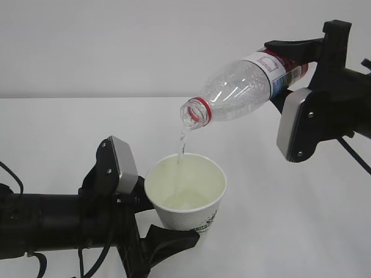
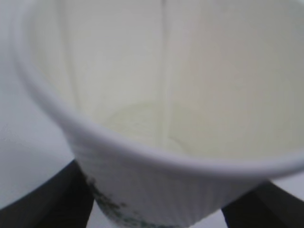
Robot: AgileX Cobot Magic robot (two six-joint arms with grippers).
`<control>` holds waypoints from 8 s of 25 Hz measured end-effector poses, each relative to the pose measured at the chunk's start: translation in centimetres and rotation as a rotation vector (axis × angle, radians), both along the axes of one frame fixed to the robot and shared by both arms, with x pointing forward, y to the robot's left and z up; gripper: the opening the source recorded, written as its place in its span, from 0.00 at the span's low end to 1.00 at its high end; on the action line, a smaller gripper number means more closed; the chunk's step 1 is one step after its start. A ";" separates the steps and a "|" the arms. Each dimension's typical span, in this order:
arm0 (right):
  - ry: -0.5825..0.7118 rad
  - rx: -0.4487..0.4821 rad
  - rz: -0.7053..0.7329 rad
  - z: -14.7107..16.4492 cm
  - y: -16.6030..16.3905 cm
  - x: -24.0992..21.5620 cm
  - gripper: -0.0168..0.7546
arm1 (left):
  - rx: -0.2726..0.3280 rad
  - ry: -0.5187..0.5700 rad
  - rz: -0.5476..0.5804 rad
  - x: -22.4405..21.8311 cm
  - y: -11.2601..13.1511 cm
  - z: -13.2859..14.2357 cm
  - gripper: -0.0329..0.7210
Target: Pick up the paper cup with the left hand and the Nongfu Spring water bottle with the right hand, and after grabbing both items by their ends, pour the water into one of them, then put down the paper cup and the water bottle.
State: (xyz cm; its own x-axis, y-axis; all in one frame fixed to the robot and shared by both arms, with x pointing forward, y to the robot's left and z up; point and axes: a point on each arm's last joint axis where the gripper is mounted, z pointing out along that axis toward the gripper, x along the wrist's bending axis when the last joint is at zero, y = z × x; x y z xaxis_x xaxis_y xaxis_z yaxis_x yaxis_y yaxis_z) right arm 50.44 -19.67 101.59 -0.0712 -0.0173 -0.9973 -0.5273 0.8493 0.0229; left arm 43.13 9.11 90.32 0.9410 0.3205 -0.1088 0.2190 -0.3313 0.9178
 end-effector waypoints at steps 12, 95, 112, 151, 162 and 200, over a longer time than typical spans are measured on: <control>0.000 0.000 -0.001 0.0 0.0 0.0 0.67 | 0.002 0.000 0.001 0.0 0.0 0.0 0.78; -0.039 -0.022 -0.007 0.3 -0.1 0.0 0.67 | -0.021 -0.004 -0.006 0.0 -0.1 0.2 0.78; -0.044 -0.025 -0.007 0.3 -0.1 0.0 0.67 | -0.021 -0.004 -0.006 0.0 -0.1 0.2 0.78; -0.064 -0.041 -0.016 0.4 -0.1 0.1 0.67 | -0.021 -0.004 -0.006 0.0 -0.1 0.2 0.78; -0.089 -0.027 -0.009 0.6 -0.1 0.1 0.67 | -0.021 -0.004 -0.006 0.0 -0.1 0.2 0.78; -0.093 -0.027 -0.010 0.7 -0.1 0.1 0.67 | -0.020 -0.003 -0.006 -0.1 -0.1 0.2 0.78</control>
